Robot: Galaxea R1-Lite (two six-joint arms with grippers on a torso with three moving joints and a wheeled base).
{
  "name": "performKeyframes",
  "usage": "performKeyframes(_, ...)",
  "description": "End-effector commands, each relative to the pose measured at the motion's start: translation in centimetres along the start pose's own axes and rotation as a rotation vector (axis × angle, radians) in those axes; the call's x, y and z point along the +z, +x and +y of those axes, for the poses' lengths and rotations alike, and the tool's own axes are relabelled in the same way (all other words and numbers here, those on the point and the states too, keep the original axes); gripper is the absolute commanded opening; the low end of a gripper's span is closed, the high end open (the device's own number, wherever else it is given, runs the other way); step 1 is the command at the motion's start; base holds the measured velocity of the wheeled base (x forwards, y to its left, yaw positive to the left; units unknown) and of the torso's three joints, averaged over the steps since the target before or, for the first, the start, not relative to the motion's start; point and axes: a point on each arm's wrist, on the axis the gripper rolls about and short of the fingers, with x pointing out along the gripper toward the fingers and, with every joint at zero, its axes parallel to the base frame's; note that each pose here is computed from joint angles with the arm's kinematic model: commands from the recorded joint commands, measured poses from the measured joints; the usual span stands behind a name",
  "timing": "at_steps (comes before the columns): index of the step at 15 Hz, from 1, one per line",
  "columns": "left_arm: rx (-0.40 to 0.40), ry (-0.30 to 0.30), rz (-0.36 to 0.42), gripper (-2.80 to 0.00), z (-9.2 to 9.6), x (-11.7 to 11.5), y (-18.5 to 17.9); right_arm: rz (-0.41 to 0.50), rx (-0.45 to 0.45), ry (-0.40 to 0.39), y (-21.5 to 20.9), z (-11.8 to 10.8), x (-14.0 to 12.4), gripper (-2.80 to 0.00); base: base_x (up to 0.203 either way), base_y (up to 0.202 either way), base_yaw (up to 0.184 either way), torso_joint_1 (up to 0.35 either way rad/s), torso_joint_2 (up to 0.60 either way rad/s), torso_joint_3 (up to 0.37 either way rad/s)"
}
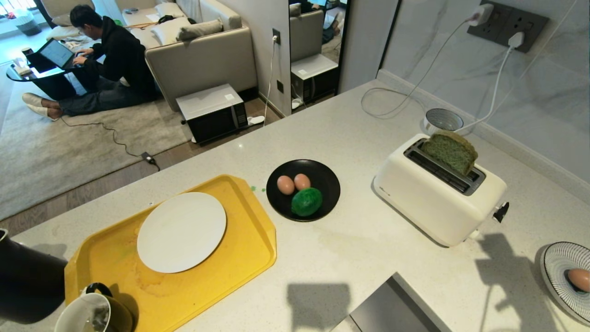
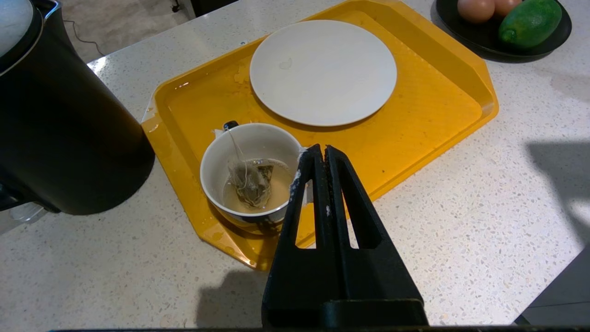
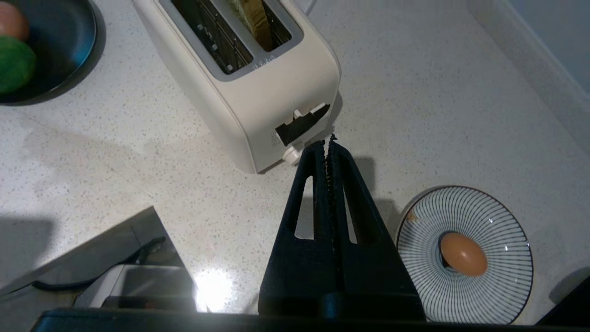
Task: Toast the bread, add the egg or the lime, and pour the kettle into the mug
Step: Put the baked bread on a plate
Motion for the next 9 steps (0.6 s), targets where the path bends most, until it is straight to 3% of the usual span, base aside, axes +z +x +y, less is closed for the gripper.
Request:
performKeyframes(1,0.001,0.0,0.0,-2.8,0.0,0.0,0.0,-0.038,0.001,-0.006,0.7,0.0,-0.1,-2.8,0.0,0.0,0.0,0.0,0.0,0.0)
performKeyframes(9,0.001,0.0,0.001,-2.8,0.0,0.0,0.0,-0.041,0.022,-0.01,1.7,0.2,-0.4,-2.8,0.0,0.0,0.0,0.0,0.0,0.0)
